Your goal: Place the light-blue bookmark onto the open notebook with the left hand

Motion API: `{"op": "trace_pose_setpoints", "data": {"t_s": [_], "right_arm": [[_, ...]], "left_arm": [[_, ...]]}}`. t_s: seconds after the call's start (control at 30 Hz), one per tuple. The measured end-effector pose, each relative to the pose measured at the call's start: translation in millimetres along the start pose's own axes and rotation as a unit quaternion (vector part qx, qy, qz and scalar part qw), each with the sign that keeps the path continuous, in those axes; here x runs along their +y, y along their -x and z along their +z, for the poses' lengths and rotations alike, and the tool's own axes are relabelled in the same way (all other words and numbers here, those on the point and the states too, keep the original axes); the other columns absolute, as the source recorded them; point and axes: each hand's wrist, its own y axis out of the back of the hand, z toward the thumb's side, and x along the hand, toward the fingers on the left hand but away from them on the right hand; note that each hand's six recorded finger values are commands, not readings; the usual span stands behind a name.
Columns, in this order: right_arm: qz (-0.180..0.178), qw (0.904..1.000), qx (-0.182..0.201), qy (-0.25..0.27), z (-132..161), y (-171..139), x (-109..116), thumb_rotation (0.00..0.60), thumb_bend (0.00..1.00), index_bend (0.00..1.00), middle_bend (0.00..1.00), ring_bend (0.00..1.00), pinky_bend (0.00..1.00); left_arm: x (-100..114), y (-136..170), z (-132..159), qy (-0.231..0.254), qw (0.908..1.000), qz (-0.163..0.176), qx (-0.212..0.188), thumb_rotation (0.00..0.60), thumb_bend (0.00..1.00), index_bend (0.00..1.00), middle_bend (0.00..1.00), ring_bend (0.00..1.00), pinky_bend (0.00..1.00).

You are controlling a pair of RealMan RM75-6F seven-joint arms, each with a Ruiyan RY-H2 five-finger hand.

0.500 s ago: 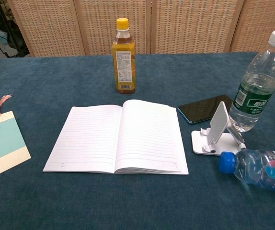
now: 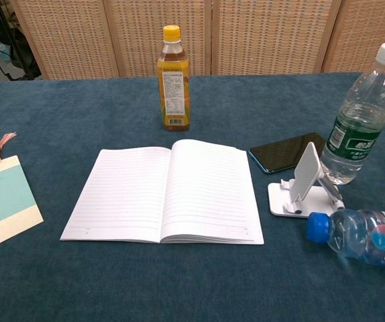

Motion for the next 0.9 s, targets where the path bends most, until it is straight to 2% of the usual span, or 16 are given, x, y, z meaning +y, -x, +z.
{"op": "trace_pose_setpoints", "data": {"t_s": [0.9], "right_arm": [[0.004, 1.0, -0.005, -0.002, -1.8, 0.4, -1.5, 0.6, 0.0, 0.0, 0.0, 0.0, 0.0]], "left_arm": [[-1.1, 0.5, 4.3, 0.001, 0.9999, -0.002, -0.013, 0.6, 0.18, 0.0, 0.0, 0.0, 0.09]]}}
